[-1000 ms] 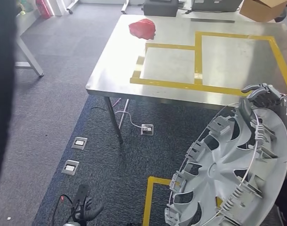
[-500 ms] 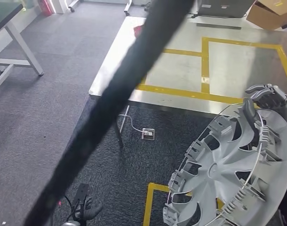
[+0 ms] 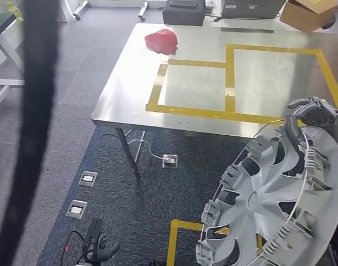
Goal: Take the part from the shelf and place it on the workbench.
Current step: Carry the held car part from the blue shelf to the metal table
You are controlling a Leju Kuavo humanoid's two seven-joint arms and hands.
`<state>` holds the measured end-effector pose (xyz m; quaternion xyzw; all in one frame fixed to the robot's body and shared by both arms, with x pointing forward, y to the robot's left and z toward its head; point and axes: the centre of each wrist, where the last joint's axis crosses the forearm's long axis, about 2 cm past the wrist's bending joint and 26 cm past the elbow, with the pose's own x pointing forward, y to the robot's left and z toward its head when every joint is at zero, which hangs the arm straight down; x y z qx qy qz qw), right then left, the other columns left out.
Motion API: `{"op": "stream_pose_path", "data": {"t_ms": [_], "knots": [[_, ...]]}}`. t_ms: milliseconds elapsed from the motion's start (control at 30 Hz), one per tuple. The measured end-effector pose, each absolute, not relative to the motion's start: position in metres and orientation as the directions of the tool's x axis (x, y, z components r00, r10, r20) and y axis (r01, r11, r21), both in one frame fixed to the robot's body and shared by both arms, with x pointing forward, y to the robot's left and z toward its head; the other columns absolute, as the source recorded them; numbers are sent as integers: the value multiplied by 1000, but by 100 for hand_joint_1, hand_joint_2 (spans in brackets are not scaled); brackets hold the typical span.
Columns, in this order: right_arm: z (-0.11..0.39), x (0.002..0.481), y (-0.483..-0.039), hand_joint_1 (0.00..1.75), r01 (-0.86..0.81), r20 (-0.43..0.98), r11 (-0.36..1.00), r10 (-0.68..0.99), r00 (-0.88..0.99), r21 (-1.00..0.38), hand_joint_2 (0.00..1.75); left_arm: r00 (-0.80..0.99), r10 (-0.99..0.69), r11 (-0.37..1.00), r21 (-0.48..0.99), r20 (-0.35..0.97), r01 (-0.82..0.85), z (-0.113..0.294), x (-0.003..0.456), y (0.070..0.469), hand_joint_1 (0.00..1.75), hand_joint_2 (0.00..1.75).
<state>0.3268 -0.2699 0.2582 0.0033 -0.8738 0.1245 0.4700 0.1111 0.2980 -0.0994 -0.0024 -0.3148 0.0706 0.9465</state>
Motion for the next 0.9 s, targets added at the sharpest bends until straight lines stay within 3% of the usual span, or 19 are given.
{"op": "stream_pose_path", "data": {"t_ms": [400,900], "knots": [[260,326,-272,175,-97,827,971,130,-548,-217,175,793,129,991,-44,596,-129,-100,108,300,0,175],[280,317,-281,175,-60,835,961,204,-511,-271,175,813,160,987,-99,560,-126,-101,104,272,0,175]]}}
